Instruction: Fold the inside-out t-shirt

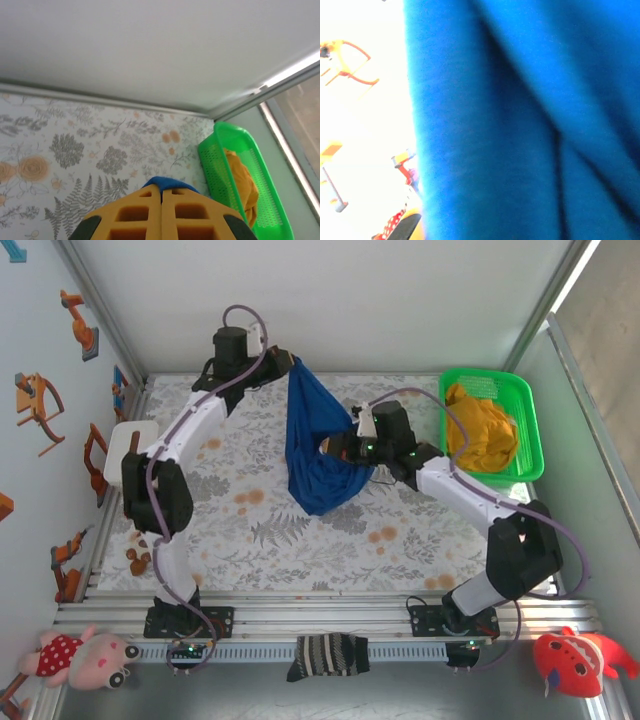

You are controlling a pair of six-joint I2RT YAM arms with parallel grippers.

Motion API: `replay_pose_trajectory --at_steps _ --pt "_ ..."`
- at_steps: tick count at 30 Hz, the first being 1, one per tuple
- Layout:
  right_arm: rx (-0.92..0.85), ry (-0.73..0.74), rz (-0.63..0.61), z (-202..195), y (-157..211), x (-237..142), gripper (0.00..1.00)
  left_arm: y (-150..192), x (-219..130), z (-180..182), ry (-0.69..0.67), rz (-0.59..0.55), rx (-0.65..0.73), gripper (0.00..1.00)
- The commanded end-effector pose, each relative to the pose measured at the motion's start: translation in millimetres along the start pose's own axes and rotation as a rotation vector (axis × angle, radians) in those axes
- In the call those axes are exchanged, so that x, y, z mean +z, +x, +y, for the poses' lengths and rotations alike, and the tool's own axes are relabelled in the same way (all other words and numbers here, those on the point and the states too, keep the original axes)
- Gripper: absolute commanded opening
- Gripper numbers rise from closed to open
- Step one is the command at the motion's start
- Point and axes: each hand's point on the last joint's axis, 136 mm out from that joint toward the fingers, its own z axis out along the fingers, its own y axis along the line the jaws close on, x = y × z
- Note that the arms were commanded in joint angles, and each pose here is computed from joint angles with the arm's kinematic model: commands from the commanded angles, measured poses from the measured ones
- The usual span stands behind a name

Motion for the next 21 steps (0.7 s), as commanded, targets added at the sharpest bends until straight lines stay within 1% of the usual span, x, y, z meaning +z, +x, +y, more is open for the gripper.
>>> replay_pose_trajectory --at_steps 1,3,4,6,8,9,11,12,16,18,21 --pt "-0.269 -0.224 -0.130 91.1 -38.2 -38.6 0.00 64.8 33.2 48.5 -0.081 0.197 -0.165 0.00" --pt "-0.281 -0.268 -0.211 109.8 -62.1 -50.9 0.00 87.9 39.7 68.2 -0.102 0.236 -0.213 0.00" --pt "-0.273 -0.285 -0.254 115.0 -73.5 -55.5 0.00 94.7 39.0 72.7 -0.099 0.244 -0.228 0.02" --pt "-0.240 -0.313 -0.353 119.3 -96.9 -64.6 0.00 103.0 29.0 79.2 -0.099 0.244 -0.244 0.21" --pt "-0.195 -0.303 -0.433 112.9 -113.4 -69.8 0.00 99.4 10.5 81.1 -0.093 0.211 -0.243 0.37" --pt "-0.175 -0.299 -0.450 108.8 -118.3 -69.5 0.00 94.8 -1.7 81.5 -0.091 0.185 -0.244 0.43" --pt "-0.155 -0.287 -0.470 103.2 -124.2 -66.9 0.00 83.1 -27.6 77.9 -0.078 0.135 -0.243 0.50" --pt "-0.145 -0.277 -0.478 99.5 -126.6 -65.0 0.00 78.5 -41.7 74.1 -0.074 0.112 -0.239 0.53" --pt "-0.110 -0.247 -0.477 86.8 -129.8 -54.7 0.00 73.7 -85.0 47.9 -0.038 0.038 -0.212 0.59" --pt "-0.091 -0.230 -0.472 78.0 -129.6 -48.3 0.00 80.6 -98.1 28.5 -0.010 0.013 -0.194 0.61" --pt "-0.065 -0.207 -0.468 67.0 -129.4 -41.2 0.00 97.6 -103.0 1.3 -0.007 -0.005 -0.121 0.65"
